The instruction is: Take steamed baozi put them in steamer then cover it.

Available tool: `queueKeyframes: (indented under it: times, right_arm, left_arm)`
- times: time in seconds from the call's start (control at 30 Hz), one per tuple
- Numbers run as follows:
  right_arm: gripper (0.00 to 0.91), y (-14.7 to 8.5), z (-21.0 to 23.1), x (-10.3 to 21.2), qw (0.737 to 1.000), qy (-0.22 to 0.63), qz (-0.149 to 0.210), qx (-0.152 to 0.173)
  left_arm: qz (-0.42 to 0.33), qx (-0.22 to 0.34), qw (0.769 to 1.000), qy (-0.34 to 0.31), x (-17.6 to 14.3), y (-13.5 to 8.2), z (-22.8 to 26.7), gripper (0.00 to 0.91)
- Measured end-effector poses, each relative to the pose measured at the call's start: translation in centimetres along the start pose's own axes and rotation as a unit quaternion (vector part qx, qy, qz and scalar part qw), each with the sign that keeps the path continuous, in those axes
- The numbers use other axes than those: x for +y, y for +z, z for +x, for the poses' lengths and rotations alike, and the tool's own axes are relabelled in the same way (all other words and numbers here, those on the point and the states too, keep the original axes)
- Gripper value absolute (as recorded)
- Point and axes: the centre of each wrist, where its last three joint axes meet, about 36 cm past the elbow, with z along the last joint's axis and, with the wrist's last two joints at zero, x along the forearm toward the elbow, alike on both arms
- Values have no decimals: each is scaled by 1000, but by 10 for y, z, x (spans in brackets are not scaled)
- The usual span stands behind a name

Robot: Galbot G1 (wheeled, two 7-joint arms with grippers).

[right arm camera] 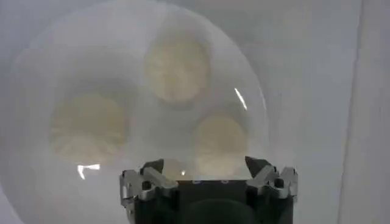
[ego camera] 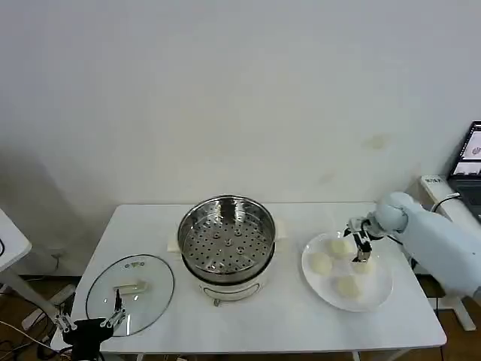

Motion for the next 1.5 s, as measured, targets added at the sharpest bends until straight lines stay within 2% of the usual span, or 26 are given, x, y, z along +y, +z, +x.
queueKeyframes:
  times: [0.3, 0.37, 0.4, 0.47, 0.63, 0.7, 1.1, 1.27, 1.5]
  right_arm:
    - [907, -5, -19, -10, 1000, -9, -7, 8]
    - [856, -5, -23, -10, 1000, -12, -7, 10]
    - [776, -6, -24, -10, 1000, -13, -8, 11]
    - [705, -7, -26, -10, 1000, -13, -9, 12]
    - [645, -9, -30, -11, 1000, -13, -12, 13]
    - [595, -9, -31, -11, 1000, -13, -13, 14]
    - [605, -8, -15, -14, 1000, -9, -8, 11]
    - [605, -10, 16, -26, 1000, 10, 4, 3]
    - [605, -26, 74, -59, 998, 53, 26, -15]
  left_arm:
    - [-3, 3, 1000, -1, 1, 2, 1, 907]
    - [-3, 2, 1000, -1, 2, 1, 2, 907]
    - [-3, 2, 1000, -1, 2, 1, 2, 907]
    - [-3, 2, 1000, -1, 2, 1, 2, 907]
    - [-2, 2, 1000, -2, 1, 1, 2, 907]
    - [-2, 2, 1000, -2, 0, 1, 3, 907]
    - [-1, 3, 1000, 0, -1, 1, 2, 907]
    - [-1, 9, 1000, 6, -1, 6, -3, 907]
    - [8, 26, 1000, 16, -1, 15, -11, 907]
